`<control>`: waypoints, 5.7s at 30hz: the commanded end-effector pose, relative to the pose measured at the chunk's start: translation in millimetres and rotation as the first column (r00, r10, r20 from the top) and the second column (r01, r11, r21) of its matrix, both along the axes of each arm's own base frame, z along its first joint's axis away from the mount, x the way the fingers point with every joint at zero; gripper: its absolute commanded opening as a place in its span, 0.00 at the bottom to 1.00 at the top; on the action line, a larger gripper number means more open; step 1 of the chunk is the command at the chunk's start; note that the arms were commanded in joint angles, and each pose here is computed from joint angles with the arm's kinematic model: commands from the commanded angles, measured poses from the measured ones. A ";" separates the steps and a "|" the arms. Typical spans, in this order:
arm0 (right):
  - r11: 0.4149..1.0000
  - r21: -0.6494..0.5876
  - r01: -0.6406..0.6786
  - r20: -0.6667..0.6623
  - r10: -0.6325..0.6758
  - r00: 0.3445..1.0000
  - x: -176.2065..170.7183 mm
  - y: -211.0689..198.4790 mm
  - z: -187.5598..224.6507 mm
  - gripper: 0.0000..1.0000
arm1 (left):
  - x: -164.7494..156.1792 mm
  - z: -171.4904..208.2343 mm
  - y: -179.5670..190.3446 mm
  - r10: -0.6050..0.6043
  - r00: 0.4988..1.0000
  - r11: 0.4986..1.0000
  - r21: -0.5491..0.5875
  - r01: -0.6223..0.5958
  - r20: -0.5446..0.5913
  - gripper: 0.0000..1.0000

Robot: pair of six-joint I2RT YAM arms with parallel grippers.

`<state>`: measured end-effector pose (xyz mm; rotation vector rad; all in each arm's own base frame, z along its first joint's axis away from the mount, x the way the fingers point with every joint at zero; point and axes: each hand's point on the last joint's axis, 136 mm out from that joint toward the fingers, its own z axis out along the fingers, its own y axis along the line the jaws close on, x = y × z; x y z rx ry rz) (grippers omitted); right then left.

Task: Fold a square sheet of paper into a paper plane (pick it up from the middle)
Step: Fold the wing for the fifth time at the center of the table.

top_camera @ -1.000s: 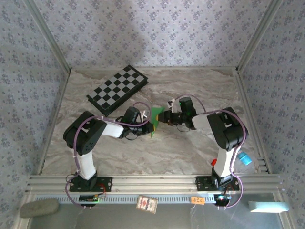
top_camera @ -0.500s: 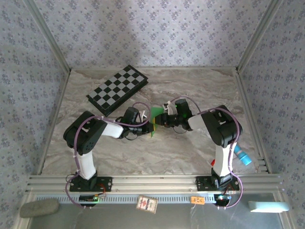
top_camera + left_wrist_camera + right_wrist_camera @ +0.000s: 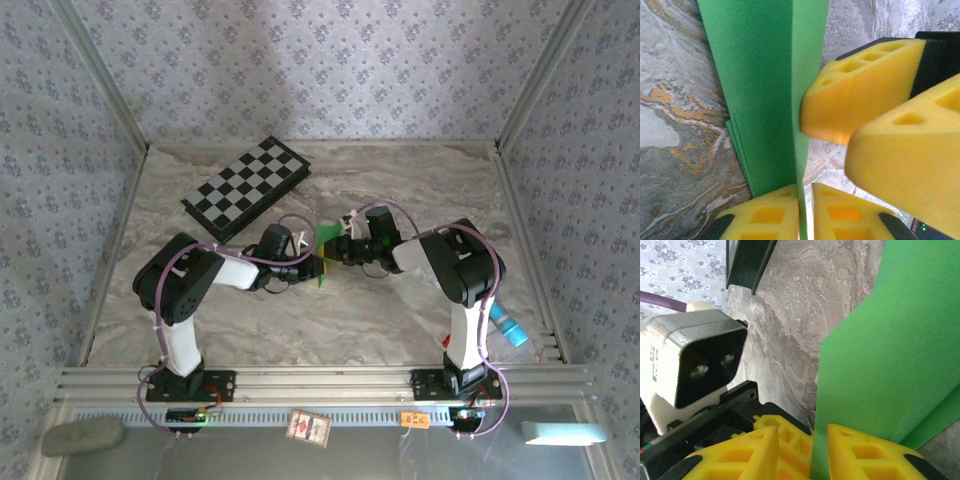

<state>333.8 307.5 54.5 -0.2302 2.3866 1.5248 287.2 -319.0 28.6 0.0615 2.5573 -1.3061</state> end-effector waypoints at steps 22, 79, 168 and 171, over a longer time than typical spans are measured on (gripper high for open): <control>0.998 -0.043 -0.050 0.045 0.052 0.998 3.8 3.2 4.4 0.31 | -12.3 -48.4 26.7 0.077 0.990 0.991 0.114 -0.063 -0.119 0.02; 0.983 -0.185 0.005 -0.066 -0.017 0.998 15.6 6.8 -27.8 0.28 | -30.4 -35.3 35.6 0.097 0.980 0.988 0.138 -0.074 -0.172 0.11; 0.923 -0.386 0.001 -0.161 -0.069 0.984 17.1 7.2 -36.9 0.20 | -32.6 -28.2 22.4 0.118 0.974 0.980 0.180 -0.083 -0.192 0.06; 0.905 -0.425 0.004 -0.174 -0.086 0.981 15.4 1.1 -44.8 0.19 | -34.5 -28.7 25.4 0.123 0.974 0.978 0.189 -0.086 -0.192 0.05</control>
